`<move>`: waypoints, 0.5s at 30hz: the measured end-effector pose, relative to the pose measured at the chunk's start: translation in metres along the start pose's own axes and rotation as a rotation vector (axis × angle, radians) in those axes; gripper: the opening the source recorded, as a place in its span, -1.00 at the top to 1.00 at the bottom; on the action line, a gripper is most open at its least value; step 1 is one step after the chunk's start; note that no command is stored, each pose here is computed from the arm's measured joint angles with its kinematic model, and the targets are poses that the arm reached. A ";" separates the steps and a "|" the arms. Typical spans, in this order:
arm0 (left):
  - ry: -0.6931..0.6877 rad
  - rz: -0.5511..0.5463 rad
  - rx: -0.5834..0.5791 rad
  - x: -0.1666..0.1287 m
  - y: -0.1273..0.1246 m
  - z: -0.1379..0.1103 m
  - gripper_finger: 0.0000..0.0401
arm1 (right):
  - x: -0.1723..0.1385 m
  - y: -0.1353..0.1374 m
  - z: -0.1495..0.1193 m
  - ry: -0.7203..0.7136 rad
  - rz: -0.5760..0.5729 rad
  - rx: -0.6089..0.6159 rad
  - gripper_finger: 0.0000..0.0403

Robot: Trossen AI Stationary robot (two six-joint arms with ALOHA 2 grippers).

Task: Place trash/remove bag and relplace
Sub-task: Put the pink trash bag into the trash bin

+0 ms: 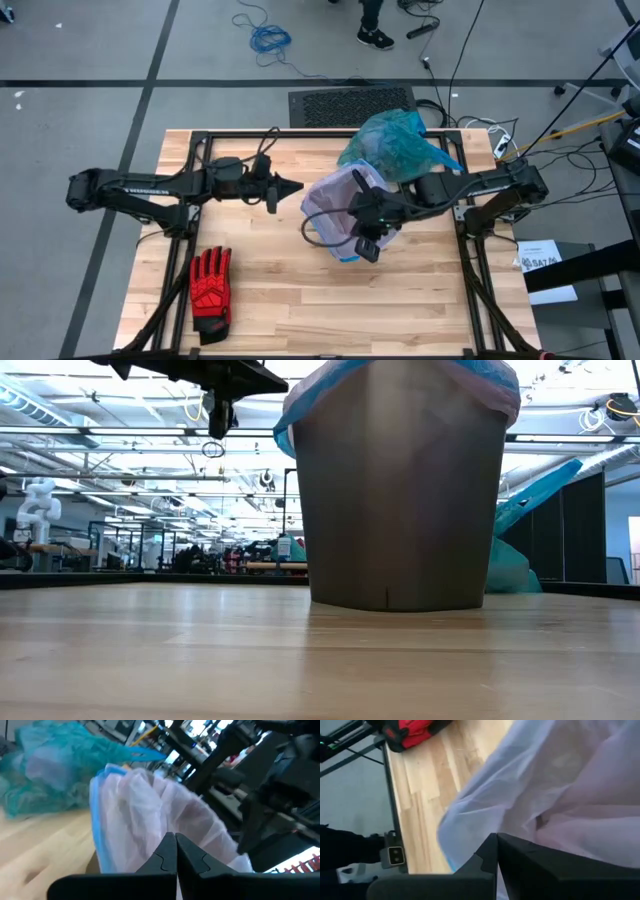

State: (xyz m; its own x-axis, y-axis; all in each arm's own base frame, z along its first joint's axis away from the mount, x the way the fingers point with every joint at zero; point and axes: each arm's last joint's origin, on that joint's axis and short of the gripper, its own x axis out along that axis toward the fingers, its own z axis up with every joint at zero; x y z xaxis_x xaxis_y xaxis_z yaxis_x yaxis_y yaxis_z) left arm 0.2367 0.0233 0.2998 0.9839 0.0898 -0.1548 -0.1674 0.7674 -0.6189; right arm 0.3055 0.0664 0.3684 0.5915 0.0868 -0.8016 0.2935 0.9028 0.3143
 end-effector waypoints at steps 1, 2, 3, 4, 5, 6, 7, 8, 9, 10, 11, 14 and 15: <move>0.007 0.004 0.000 0.001 0.001 -0.001 1.00 | 0.000 0.002 -0.001 -0.003 0.002 0.002 1.00; 0.015 0.007 0.000 0.002 0.001 -0.002 1.00 | 0.000 0.003 -0.001 -0.005 0.008 0.004 1.00; 0.017 0.008 0.000 0.002 0.002 -0.003 1.00 | 0.000 0.005 -0.001 -0.009 0.014 0.009 1.00; 0.015 0.007 0.000 0.003 0.002 -0.003 1.00 | 0.000 0.005 -0.001 -0.011 0.016 0.020 1.00; 0.014 0.009 0.001 0.003 0.002 -0.003 1.00 | 0.000 0.005 -0.001 -0.013 0.016 0.029 1.00; 0.015 0.012 0.000 0.003 0.002 -0.003 1.00 | 0.000 0.005 0.000 -0.021 0.021 0.037 1.00; 0.020 0.018 0.001 0.004 0.003 -0.004 1.00 | 0.000 0.006 0.001 -0.032 0.027 0.044 1.00; 0.028 0.031 0.002 0.006 0.004 -0.005 1.00 | 0.000 0.006 0.002 -0.042 0.027 0.050 1.00; 0.040 0.041 0.004 0.008 0.006 -0.007 1.00 | 0.000 0.006 0.002 -0.047 0.026 0.051 1.00; 0.052 0.052 0.005 0.010 0.007 -0.009 1.00 | 0.000 0.006 0.003 -0.053 0.026 0.052 1.00; 0.069 0.064 0.004 0.013 0.009 -0.012 1.00 | 0.000 0.005 0.004 -0.059 0.023 0.054 1.00; 0.115 0.101 0.004 0.025 0.017 -0.021 1.00 | 0.000 0.004 0.004 -0.070 0.009 0.065 1.00; 0.131 0.107 0.003 0.029 0.019 -0.024 1.00 | 0.000 0.003 0.005 -0.070 0.008 0.070 1.00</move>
State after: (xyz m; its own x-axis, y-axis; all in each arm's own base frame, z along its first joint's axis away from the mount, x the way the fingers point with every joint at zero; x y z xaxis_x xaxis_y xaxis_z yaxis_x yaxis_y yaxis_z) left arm 0.2600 0.0254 0.2652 0.9439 0.0877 -0.3183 -0.2700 0.7598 -0.5914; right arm 0.3102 0.0674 0.3720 0.6446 0.0614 -0.7621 0.3389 0.8705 0.3568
